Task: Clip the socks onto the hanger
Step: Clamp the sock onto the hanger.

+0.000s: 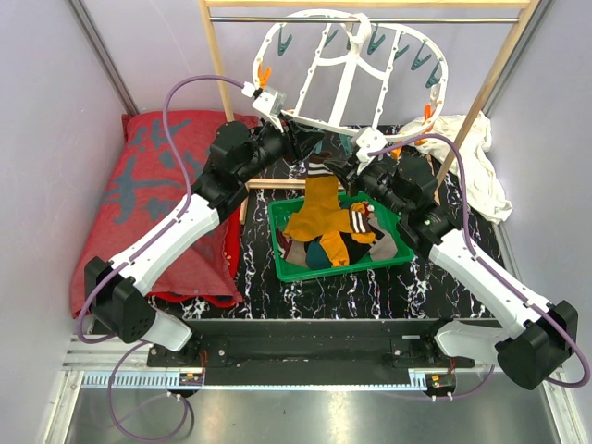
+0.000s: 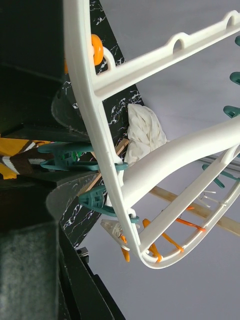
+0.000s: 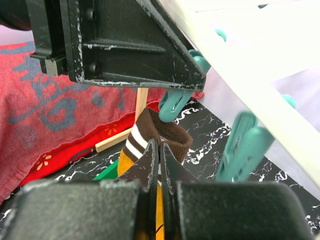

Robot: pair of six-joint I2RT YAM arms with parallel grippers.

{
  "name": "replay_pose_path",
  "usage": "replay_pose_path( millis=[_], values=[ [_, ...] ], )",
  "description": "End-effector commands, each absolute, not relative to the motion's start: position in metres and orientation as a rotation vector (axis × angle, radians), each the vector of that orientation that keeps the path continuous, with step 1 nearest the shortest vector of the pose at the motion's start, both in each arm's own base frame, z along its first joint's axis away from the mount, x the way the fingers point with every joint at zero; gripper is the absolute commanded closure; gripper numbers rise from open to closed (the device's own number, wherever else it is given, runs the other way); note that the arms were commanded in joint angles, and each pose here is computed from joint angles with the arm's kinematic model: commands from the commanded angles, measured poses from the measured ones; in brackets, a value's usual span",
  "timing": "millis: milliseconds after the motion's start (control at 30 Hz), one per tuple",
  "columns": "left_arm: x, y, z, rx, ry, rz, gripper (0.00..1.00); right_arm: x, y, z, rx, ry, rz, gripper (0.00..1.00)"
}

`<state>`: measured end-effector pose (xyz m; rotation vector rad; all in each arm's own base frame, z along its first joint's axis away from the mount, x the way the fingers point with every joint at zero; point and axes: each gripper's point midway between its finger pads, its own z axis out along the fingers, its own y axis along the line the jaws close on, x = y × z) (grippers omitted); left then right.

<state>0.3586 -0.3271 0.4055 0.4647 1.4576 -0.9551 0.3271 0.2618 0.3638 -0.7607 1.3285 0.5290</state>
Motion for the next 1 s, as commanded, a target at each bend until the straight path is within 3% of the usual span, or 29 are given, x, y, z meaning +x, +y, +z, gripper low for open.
replay_pose_path(
  millis=[0,967],
  values=[
    [0.343,-0.328,0.419,0.512,1.408,-0.992,1.0,0.327,0.258,0.404,-0.721,1.214,0.495,1.0],
    [0.348,-0.323,0.414,0.497,1.448,-0.947,1.0,0.328,0.254,0.409,-0.704,1.212,0.477,1.0]
  ],
)
